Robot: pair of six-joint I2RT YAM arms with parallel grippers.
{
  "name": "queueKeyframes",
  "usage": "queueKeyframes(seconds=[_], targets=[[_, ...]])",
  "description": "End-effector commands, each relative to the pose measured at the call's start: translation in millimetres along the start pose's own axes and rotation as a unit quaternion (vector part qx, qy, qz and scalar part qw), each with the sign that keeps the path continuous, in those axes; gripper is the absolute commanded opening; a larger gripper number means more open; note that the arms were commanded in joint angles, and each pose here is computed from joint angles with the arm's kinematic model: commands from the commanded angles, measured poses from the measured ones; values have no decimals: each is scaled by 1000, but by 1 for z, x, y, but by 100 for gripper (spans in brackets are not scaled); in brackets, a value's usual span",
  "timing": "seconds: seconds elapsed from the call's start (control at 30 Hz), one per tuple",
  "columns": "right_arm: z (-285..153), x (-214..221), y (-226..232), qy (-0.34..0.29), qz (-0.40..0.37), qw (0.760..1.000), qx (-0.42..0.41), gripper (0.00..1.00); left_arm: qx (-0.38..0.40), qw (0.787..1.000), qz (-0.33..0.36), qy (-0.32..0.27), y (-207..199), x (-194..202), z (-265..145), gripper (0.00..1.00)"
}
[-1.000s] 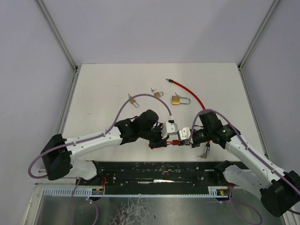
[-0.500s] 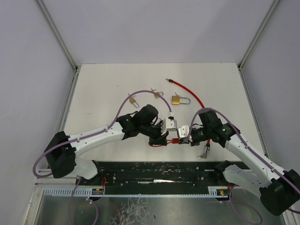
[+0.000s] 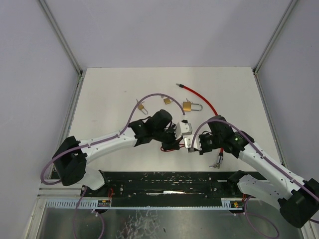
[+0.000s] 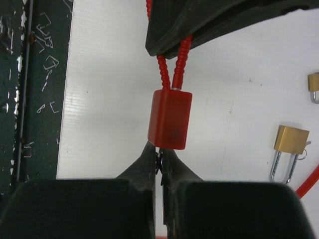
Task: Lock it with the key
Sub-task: Lock the lock.
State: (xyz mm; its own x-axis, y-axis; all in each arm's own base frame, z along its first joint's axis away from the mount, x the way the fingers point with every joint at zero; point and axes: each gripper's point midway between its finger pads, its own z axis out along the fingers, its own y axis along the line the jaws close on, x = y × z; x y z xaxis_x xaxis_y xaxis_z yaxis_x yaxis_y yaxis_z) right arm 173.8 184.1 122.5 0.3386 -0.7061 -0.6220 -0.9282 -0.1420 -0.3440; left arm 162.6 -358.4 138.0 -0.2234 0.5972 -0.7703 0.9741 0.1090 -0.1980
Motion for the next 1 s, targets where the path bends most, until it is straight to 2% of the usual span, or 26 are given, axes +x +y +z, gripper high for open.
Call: queueKeyframes(seconds=[0.0, 0.17, 0.33, 0.43, 0.57, 0.63, 0.73, 0.83, 0.9, 0.97], targets=[[-9, -12, -29, -25, 9, 998, 54, 0, -19, 999, 8, -28, -6, -5, -17, 0], [-25, -36, -22, -138, 115, 984, -1, 0, 46, 997, -1, -69, -24, -7, -23, 0], [-22, -51, -7, -191, 178, 963, -71, 0, 48, 992, 17, -117, -31, -18, -35, 0], [-15, -37, -11, -157, 175, 970, -68, 0, -44, 991, 65, -110, -20, -17, -38, 0], [-14, -19, -29, -94, 104, 990, 8, 0, -142, 982, 94, -88, 4, -4, -45, 0], [-15, -16, -33, -63, 40, 997, 32, 0, -130, 985, 77, -87, 6, 0, -44, 0], [-19, -12, -36, -31, -27, 998, 55, 0, 15, 995, 12, -94, -20, -6, -33, 0], [-24, -7, -38, -14, -48, 996, 76, 0, 123, 990, -46, -55, -36, -1, -20, 0], [-26, -8, -37, -15, -28, 996, 78, 0, 91, 994, -50, -34, -22, 6, -12, 0], [-23, -7, -33, -18, 2, 998, 65, 0, -6, 1000, -6, -23, 1, 11, -12, 0]])
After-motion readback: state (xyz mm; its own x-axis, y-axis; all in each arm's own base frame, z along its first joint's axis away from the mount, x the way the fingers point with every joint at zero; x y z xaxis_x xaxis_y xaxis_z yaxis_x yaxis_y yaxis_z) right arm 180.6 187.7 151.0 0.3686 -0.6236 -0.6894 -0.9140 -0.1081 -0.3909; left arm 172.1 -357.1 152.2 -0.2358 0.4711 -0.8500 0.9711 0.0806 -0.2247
